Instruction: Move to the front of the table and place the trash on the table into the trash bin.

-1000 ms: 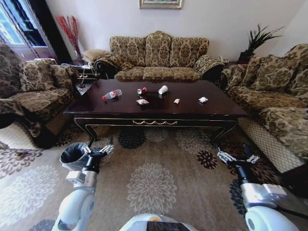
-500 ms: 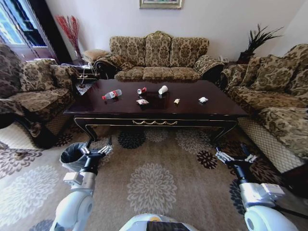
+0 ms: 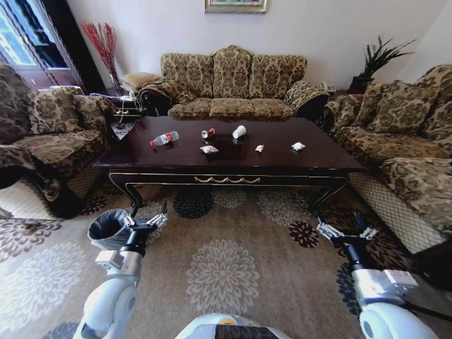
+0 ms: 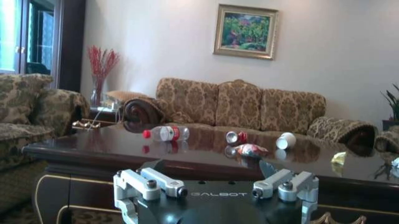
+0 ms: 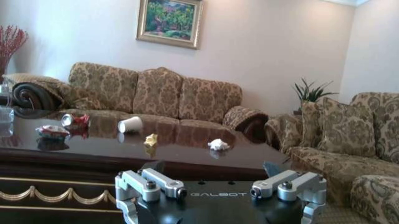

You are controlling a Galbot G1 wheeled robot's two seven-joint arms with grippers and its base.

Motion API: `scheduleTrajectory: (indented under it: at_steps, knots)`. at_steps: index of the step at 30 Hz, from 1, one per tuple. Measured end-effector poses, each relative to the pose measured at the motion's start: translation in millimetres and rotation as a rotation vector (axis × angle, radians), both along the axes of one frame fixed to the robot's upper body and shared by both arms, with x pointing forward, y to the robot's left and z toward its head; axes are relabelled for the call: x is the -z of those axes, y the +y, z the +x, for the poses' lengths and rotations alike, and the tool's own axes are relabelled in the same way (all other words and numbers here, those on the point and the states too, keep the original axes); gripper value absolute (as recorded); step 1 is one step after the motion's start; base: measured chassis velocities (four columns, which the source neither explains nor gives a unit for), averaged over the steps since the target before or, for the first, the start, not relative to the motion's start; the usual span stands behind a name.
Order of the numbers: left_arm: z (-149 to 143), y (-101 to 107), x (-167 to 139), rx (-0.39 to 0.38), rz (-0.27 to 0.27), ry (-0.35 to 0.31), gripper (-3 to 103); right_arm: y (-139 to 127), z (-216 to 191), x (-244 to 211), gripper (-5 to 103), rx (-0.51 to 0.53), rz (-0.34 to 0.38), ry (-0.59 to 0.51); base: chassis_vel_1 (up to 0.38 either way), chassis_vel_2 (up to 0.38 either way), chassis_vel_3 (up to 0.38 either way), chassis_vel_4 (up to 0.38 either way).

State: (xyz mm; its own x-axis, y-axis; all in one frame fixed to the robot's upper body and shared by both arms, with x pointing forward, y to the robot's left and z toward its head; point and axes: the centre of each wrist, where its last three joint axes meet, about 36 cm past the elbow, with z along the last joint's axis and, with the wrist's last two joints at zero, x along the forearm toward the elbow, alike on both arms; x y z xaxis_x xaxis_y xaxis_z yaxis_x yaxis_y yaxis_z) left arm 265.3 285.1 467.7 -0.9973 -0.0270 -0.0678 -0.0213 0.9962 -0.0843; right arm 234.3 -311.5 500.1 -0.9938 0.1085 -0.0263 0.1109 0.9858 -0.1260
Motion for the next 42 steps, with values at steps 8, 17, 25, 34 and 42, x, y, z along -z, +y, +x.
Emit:
scheduleTrajectory:
  at_steps: [8, 17, 25, 34, 42]
  knots:
    - [-1, 0, 0, 0.0, 0.002, 0.002, 100, 1, 1, 1, 100, -0.004, -0.006, 0.001, 0.035, 0.021, -0.02, -0.022]
    - [-7, -1, 0, -0.006, 0.009, 0.0, 100, 0, 1, 3, 100, -0.004, -0.01, 0.002, 0.133, 0.128, -0.16, -0.173]
    - [-12, -3, -1, -0.013, 0.012, -0.007, 100, 4, 2, 3, 100, -0.017, -0.009, 0.001, 0.29, 0.296, -0.301, -0.287]
    - [-16, -3, 1, -0.025, 0.008, -0.013, 100, 11, 2, 6, 100, -0.035, -0.009, 0.005, 0.319, 0.324, -0.334, -0.315]
    - [-14, -1, 4, -0.031, 0.008, -0.012, 100, 14, 3, 8, 100, -0.038, -0.006, 0.008, 0.326, 0.295, -0.342, -0.307]
